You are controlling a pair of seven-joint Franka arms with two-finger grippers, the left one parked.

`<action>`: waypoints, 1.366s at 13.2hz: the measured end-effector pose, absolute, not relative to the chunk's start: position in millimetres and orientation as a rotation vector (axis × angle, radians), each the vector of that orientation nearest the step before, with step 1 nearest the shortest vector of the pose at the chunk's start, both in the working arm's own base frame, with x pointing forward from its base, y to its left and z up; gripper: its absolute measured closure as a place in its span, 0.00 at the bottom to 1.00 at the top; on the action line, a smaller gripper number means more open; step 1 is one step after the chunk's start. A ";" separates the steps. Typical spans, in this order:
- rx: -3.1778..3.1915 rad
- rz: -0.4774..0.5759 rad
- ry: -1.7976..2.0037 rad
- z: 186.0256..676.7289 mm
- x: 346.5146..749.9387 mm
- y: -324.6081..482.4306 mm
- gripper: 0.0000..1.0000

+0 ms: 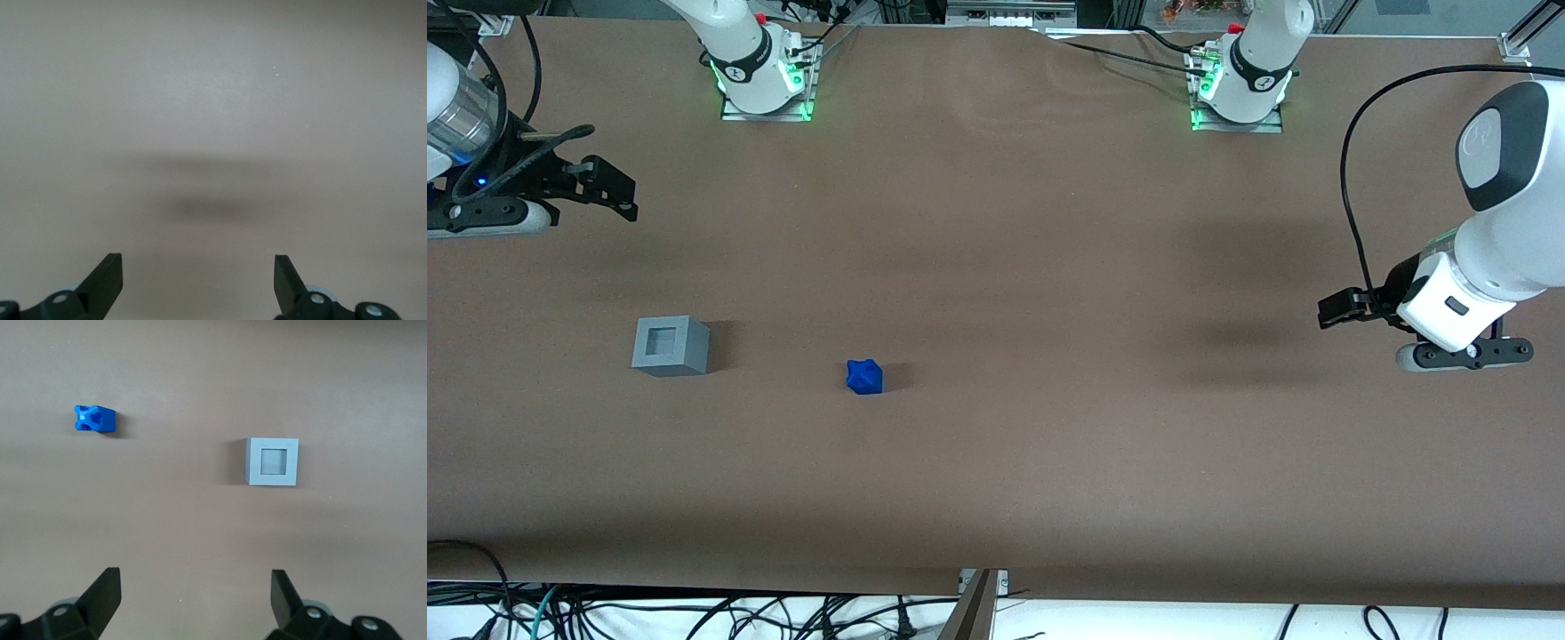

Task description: Insert blue part into gray base with right arm

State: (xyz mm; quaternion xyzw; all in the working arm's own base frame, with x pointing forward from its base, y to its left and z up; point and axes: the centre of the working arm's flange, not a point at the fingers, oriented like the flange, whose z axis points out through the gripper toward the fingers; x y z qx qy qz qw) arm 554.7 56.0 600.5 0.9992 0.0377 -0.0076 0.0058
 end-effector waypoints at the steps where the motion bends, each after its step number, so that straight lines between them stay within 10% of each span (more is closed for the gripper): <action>1: 3.128 -0.023 0.117 599.0 556.0 55.5 0.00; 18: 3.127 -0.028 0.116 596.4 557.4 55.5 0.00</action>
